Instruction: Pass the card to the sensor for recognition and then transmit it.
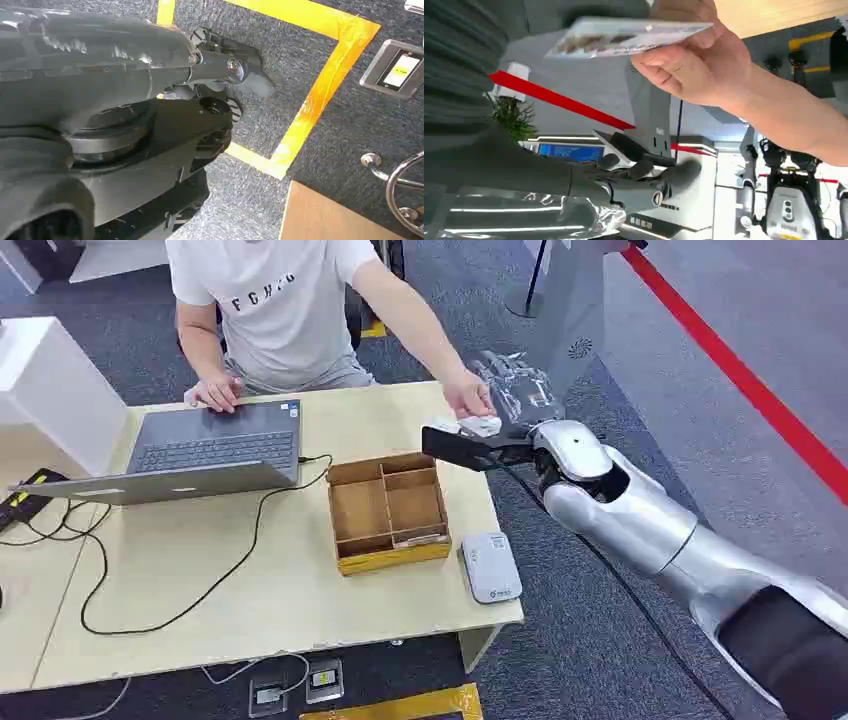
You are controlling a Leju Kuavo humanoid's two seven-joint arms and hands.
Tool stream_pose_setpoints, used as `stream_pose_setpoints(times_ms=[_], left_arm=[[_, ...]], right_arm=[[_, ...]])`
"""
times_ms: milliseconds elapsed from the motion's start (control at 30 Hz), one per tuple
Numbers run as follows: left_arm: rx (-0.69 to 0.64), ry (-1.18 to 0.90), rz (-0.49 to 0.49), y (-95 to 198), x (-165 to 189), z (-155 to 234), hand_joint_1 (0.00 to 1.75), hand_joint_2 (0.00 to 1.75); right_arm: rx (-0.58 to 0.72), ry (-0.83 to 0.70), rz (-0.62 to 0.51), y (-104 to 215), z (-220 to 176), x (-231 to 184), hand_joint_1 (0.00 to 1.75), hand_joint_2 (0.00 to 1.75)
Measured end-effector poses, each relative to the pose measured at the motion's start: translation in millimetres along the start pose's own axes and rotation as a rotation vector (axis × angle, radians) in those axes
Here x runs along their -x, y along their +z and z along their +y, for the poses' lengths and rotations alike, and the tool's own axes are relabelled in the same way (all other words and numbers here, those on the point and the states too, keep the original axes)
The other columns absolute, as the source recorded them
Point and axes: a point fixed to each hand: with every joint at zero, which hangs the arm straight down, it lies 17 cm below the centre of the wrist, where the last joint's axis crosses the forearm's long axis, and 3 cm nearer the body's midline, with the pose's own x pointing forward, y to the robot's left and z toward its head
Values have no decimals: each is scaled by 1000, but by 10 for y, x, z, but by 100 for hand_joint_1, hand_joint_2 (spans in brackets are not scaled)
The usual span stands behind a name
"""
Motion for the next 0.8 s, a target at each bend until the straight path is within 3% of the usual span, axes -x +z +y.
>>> stream_pose_setpoints(times_ms=[800], left_arm=[[-17, -19, 5, -1, 14, 55, 0, 0]], right_arm=[[-30, -45, 29, 45, 233, 111, 175, 175]])
